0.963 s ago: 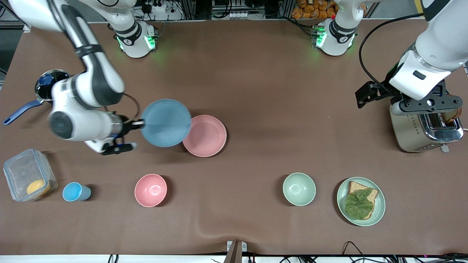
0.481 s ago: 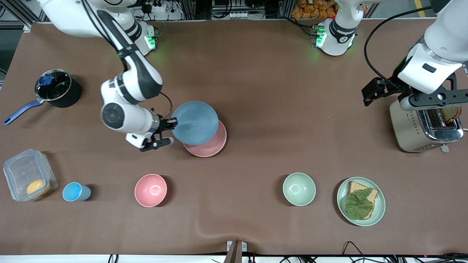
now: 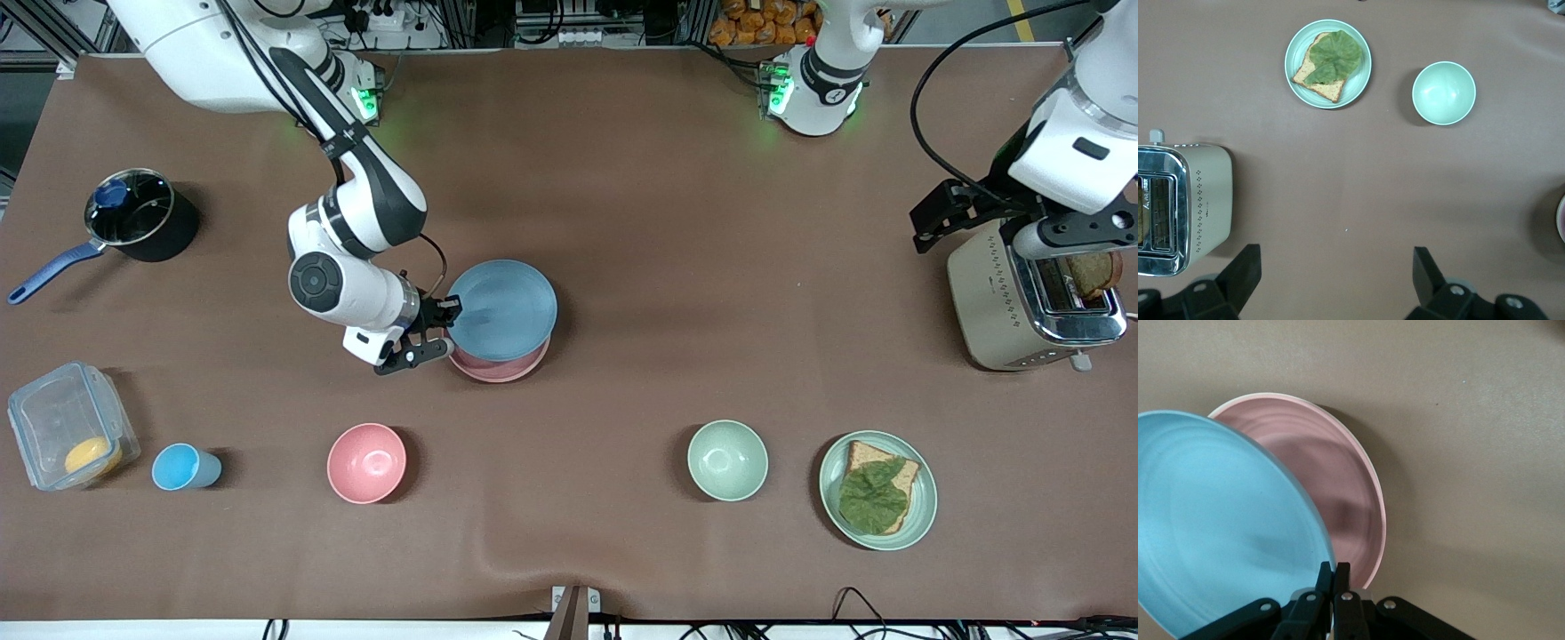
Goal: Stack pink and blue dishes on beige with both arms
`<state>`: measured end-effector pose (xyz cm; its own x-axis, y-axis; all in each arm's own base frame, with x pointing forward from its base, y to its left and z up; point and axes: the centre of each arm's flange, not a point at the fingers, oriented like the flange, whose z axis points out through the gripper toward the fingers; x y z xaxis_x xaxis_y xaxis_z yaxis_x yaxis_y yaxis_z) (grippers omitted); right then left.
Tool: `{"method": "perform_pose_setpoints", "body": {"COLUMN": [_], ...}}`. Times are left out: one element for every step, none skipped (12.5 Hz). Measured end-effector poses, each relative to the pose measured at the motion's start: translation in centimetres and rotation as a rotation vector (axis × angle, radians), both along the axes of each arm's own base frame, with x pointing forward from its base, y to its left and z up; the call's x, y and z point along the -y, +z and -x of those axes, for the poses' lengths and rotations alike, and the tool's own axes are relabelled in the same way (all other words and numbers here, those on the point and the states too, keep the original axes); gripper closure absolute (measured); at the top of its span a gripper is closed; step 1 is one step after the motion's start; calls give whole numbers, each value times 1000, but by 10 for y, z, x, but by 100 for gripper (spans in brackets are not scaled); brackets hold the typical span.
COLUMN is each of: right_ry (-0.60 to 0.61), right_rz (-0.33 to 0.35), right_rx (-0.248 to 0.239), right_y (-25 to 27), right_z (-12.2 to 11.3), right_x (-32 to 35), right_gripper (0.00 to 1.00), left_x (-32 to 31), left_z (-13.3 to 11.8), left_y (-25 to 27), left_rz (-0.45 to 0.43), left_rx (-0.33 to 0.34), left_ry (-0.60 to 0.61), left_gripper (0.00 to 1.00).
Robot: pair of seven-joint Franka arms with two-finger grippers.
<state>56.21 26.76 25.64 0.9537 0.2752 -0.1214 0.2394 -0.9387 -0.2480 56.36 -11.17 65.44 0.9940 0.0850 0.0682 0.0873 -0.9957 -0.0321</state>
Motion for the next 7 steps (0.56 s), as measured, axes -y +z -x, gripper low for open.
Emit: {"method": "perform_pose_setpoints", "body": {"right_ry": [-4,-7,-10,-15,-19,-20,-18], "right_rz": [-4,-5,-5,-4,-4,-6,-4], "right_rx": [6,6,2,1,5,9,5], "right_y": [-3,-6,-11,-12,-11,-8,-1], "right_z": [-1,-2,-3,-5,-7,-10,-13], "right_x": [0,0,2,4,6,7,7], "right_gripper": [97,97,90,79,67,56,44], "left_x": [-3,-6,-7,-6,-6,-6,-6], "left_z": [-1,-1,1,3,5,8,13], "left_y": [-1,-2,-4,-7,-10,-12,-13], "left_rz": [-1,-3,-6,-9,-11,-12,-10], "left_rx": [-3,-9,-25,-45,-61,-73,-88], "left_ry": [5,8,9,9,9,9,9], "left_gripper": [0,0,0,0,0,0,0]}}
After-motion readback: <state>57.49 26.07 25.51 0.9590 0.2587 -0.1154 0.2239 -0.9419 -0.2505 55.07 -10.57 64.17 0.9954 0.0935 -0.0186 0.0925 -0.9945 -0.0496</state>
